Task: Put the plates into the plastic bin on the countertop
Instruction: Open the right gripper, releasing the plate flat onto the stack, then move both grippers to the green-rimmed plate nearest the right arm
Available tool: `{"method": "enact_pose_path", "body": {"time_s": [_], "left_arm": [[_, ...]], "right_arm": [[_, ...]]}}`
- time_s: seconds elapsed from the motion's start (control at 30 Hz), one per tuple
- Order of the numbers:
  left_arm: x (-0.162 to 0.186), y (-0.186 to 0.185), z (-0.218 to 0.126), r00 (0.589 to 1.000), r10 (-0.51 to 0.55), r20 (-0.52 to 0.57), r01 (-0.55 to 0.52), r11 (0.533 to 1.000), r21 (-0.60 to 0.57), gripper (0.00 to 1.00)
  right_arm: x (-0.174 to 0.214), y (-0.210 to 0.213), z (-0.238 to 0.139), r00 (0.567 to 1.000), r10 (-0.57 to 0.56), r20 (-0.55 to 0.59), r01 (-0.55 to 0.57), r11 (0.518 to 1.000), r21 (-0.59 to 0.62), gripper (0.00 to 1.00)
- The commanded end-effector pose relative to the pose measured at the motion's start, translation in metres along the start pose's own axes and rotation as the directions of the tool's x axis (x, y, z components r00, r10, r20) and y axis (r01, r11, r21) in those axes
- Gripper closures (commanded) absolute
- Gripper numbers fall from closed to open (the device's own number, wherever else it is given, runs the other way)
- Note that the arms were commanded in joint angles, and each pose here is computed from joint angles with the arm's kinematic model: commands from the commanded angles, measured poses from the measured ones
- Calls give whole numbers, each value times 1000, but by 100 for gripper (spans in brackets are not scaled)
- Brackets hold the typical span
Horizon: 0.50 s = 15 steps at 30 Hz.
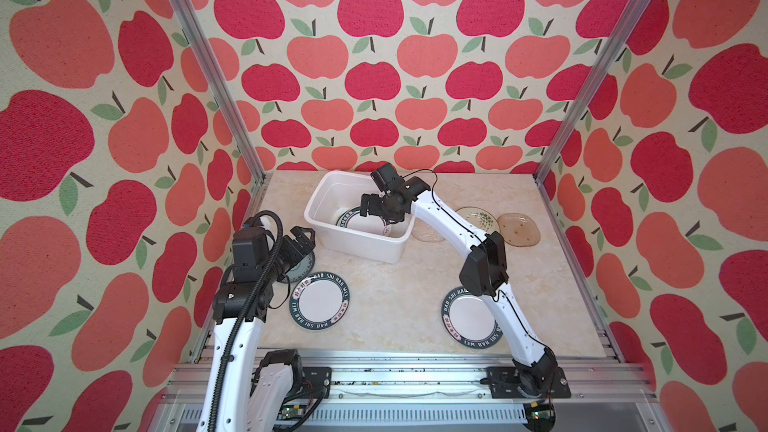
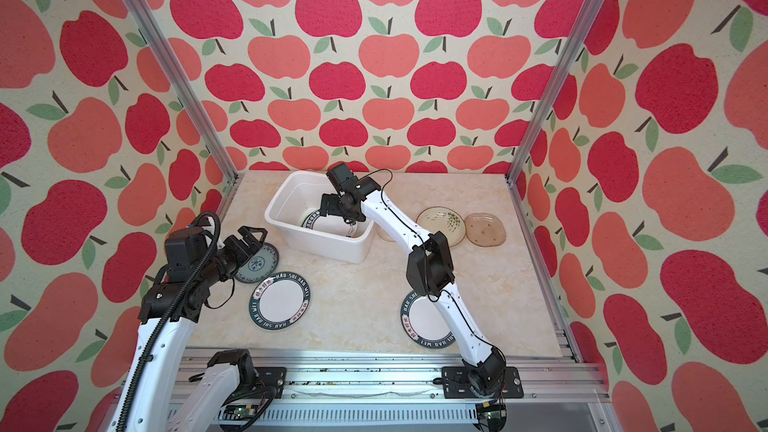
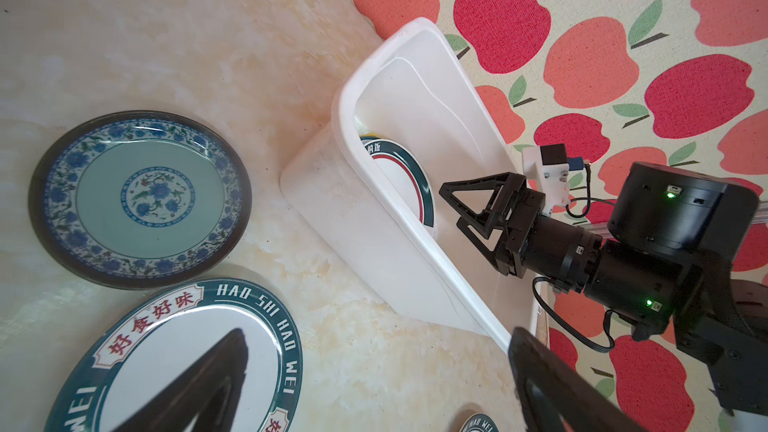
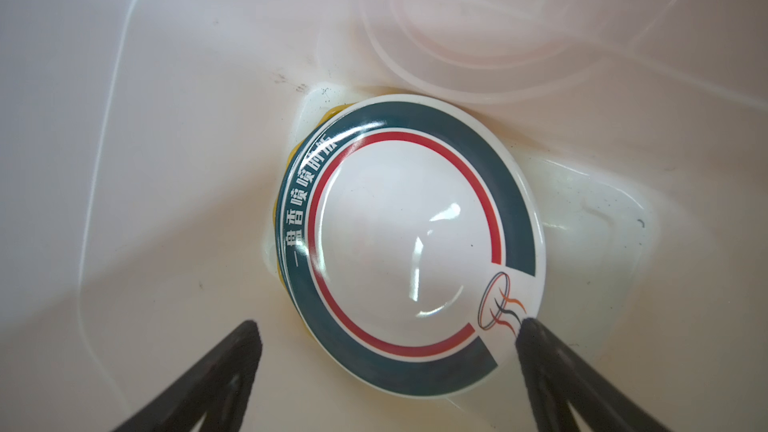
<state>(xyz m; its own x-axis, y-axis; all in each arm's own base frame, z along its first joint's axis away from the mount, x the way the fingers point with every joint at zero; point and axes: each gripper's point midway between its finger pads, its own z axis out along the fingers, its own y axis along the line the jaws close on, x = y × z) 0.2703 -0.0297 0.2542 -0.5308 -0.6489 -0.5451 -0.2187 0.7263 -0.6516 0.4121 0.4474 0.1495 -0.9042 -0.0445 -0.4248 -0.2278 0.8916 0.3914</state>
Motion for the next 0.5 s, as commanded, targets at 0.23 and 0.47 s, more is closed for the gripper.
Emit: {"method": "enact_pose_path", "body": {"time_s": [0.23, 0.47], "left_arm": [[1, -3, -3, 999, 49, 5, -49, 999, 8, 1], [0, -56, -16, 970, 243, 34, -245, 950, 192, 1]], "right_arm": [[-34, 28, -46, 990, -87, 113, 100, 988, -114, 2], [-67, 58, -152, 941, -192, 280, 256, 943, -215, 4]]}}
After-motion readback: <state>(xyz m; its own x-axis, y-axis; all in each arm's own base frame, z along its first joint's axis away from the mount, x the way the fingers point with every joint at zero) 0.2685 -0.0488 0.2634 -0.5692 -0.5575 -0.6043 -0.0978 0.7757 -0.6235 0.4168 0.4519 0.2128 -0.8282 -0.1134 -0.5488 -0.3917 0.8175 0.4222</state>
